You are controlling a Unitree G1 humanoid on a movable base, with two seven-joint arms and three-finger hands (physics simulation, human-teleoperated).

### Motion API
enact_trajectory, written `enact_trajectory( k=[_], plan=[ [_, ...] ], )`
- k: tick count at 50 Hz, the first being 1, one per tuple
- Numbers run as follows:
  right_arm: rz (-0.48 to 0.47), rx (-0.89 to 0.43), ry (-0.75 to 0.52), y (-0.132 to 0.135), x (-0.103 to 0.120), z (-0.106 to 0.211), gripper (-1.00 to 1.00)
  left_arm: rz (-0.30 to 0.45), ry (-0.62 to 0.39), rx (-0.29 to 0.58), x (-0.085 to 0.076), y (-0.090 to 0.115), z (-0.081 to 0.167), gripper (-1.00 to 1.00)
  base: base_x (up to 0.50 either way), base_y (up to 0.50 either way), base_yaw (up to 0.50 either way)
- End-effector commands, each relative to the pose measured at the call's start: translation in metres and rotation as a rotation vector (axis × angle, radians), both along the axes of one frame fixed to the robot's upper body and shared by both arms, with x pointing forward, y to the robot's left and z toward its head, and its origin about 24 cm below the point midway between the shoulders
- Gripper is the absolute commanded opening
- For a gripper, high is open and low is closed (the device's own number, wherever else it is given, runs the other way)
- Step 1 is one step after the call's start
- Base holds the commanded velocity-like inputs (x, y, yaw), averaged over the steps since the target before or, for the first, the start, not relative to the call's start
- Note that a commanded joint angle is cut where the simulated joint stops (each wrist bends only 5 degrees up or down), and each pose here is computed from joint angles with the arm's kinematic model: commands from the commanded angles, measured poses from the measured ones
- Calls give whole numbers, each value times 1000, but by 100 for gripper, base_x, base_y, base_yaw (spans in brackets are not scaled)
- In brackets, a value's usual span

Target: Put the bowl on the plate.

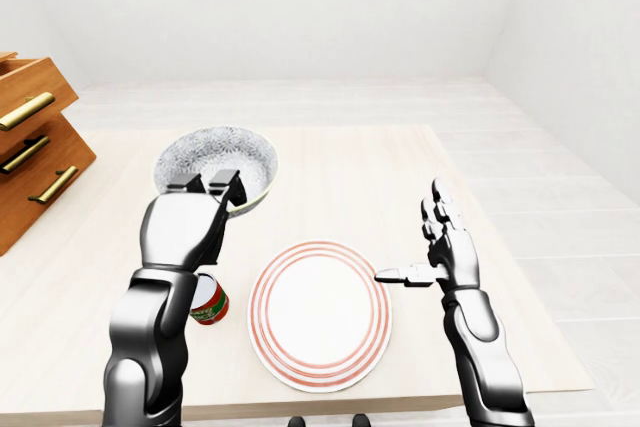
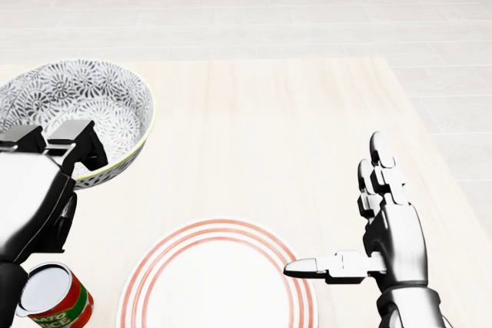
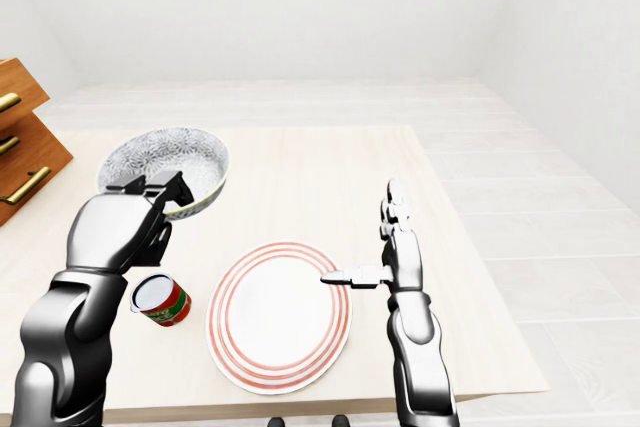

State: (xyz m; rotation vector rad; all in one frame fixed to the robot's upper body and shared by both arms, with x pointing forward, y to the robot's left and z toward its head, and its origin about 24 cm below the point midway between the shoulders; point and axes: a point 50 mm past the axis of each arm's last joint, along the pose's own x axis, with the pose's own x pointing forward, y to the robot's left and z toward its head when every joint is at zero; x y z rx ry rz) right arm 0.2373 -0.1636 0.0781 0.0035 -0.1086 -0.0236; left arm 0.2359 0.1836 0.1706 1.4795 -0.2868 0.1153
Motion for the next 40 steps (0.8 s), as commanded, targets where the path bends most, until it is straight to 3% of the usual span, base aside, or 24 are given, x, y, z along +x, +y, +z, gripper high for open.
enact_trajectory(
  k=[1,19,20,40],
  plan=[
    [-1,5,12,0,-1,-3,100,4,-51,0,-9,-9,3,-100,0,0,0],
    [-5,0,15,-1,-3,-3,100,-47,-38,-16,-18,-30,-6,-100,0,0,0],
    [-6,0,15,-1,-3,-3,100,-60,-37,-45,-18,-32,-6,-100,0,0,0],
    [-30,0,44,-8,-14,-10,100,-107,-37,-36,-26,-50,-9,-100,0,0,0]
  ],
)
